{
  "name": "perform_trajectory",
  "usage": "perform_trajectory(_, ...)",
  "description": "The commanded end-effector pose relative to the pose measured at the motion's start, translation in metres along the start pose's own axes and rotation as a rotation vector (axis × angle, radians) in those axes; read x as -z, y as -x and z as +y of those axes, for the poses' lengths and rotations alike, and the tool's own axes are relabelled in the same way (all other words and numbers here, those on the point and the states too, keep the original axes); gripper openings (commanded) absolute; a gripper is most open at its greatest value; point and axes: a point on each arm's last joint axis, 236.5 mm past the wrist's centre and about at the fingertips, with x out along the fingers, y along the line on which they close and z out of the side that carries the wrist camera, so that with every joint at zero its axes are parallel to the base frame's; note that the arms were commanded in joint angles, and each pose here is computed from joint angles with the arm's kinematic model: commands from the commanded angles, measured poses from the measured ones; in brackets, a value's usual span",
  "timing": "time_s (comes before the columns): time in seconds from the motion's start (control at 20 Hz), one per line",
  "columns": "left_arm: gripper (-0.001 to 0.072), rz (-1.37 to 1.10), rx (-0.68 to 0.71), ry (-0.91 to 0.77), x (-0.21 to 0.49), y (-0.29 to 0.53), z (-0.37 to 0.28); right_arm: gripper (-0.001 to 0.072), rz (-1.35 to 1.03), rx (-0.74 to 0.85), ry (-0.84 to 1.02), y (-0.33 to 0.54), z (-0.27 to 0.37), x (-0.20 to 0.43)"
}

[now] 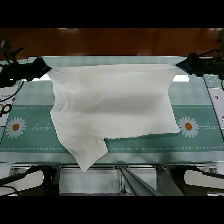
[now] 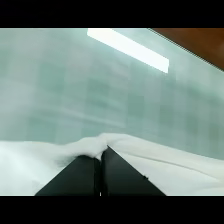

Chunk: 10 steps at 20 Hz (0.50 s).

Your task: Fold the shirts.

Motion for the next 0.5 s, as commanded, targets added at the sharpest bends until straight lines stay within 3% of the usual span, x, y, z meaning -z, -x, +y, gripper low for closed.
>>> perform_trajectory(0.0, 0.0017, -0.029, -0.017, -0.017, -0.004, -0.055, -0.001, 0.0026, -0.029, -0.042, -0.105, -0.043, -0.025, -0.016)
perform_trajectory(0.45, 0.0017, 0.022, -0.032, 0.048, 0.007, -0.078, 0.015, 0.0026, 0.077, -0.003, -0.044, -0.09, -0.039, 0.0)
